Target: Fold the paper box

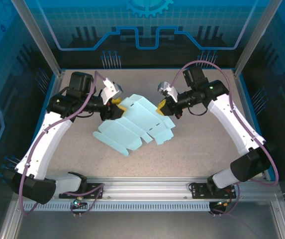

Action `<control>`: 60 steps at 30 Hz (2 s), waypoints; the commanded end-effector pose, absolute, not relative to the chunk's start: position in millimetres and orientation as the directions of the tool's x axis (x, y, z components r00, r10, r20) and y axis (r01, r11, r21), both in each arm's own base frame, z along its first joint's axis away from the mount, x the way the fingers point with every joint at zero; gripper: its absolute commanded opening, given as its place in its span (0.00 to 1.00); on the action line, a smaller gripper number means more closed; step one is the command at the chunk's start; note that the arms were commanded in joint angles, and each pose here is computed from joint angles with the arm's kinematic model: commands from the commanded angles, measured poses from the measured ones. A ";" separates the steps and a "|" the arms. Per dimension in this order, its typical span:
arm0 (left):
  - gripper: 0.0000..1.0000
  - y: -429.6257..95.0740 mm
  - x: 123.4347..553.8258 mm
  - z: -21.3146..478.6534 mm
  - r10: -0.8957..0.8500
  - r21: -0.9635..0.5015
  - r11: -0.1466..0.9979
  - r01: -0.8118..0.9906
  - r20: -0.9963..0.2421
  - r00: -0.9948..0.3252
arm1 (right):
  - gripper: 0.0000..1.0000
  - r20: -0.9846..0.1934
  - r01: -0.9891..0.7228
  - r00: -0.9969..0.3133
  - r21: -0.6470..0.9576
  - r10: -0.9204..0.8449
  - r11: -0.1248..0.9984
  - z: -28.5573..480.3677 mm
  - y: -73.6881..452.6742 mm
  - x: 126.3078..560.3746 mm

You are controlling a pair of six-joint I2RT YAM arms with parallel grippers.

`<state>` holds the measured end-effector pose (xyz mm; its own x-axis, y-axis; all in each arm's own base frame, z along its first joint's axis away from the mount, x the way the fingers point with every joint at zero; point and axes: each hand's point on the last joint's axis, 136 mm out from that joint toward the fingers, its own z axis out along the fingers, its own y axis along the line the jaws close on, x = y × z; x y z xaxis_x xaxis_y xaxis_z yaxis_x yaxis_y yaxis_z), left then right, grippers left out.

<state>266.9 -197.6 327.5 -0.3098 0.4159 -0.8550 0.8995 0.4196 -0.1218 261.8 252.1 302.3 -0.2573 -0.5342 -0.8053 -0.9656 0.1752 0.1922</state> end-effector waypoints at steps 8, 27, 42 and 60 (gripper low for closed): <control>0.17 -206.1 257.5 336.0 0.367 -0.194 0.373 0.907 -0.867 -0.336 | 0.00 -0.839 -0.981 -0.186 0.134 -0.511 0.137 326.4 251.0 262.1; 0.00 -205.1 248.1 342.2 0.250 -0.272 0.333 0.903 -0.898 -0.362 | 0.54 -0.911 -0.993 -0.121 0.105 -0.393 0.063 357.0 257.3 270.4; 0.00 -206.1 258.7 340.1 0.234 -0.308 0.334 0.891 -0.888 -0.395 | 0.25 -0.900 -0.992 -0.125 0.121 -0.418 0.036 337.9 268.8 271.6; 0.00 -204.0 263.5 343.3 0.209 -0.324 0.340 0.883 -0.889 -0.407 | 0.29 -0.897 -0.992 -0.121 0.093 -0.425 0.086 331.8 267.2 279.5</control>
